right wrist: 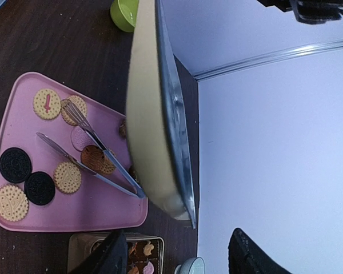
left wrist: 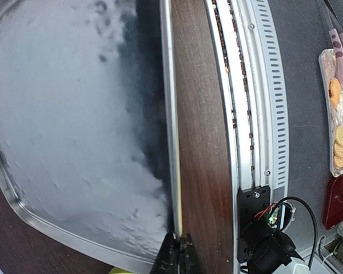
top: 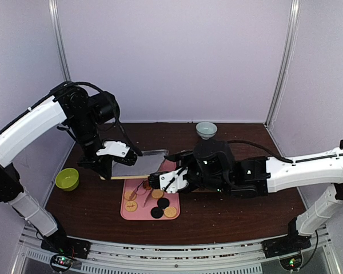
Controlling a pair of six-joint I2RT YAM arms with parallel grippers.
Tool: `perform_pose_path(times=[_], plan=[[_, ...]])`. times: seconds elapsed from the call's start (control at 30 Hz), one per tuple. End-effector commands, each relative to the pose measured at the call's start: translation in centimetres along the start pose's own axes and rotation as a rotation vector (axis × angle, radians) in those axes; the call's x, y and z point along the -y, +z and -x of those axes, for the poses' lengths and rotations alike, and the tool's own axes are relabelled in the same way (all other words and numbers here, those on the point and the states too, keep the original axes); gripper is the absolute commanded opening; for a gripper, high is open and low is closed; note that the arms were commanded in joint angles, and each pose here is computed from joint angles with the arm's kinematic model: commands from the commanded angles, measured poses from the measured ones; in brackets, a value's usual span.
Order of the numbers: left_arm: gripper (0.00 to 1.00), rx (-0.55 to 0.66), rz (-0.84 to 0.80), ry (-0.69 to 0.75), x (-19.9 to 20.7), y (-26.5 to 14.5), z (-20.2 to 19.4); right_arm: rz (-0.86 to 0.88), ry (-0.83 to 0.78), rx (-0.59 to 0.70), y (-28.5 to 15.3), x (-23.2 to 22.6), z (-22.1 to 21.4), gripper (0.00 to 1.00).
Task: Pack the cookies
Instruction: Pass from the left arm to the right
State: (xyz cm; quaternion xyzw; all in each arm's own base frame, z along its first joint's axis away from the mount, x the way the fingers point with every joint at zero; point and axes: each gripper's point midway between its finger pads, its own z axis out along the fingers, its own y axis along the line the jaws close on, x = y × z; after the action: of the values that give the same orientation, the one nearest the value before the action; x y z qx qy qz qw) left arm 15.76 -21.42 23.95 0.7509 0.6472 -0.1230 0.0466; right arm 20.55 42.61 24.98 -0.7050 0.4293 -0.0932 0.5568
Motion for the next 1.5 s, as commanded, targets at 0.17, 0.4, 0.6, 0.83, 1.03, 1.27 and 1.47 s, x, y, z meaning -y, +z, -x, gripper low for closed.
perform_pose_path(times=[0.17,0.4,0.6,0.83,1.03,1.27,1.47], plan=[[0.00,0.053,0.008,0.046,0.6,-0.6,1.0,-0.065,0.212,0.152,-4.4,1.9,1.1,0.67],[0.00,0.047,0.001,0.060,0.7,-0.3,1.4,0.025,0.197,0.210,-4.0,1.4,2.3,0.67],[0.00,0.047,0.004,0.063,0.7,-0.4,1.6,0.067,0.121,0.186,-2.2,1.4,2.4,0.66],[0.00,0.049,0.016,0.072,0.8,-0.7,1.7,0.123,0.003,0.126,-0.2,0.7,2.4,0.61],[0.00,0.050,0.020,0.078,0.8,-0.8,1.7,0.123,-0.058,0.094,0.9,0.0,2.5,0.54],[0.00,0.051,0.025,0.083,1.0,-0.9,1.7,0.090,-0.067,0.059,1.9,-0.4,2.5,0.28],[0.00,0.043,0.019,0.086,1.2,-0.7,1.6,-0.006,-0.048,0.056,2.3,1.4,3.1,0.09]])
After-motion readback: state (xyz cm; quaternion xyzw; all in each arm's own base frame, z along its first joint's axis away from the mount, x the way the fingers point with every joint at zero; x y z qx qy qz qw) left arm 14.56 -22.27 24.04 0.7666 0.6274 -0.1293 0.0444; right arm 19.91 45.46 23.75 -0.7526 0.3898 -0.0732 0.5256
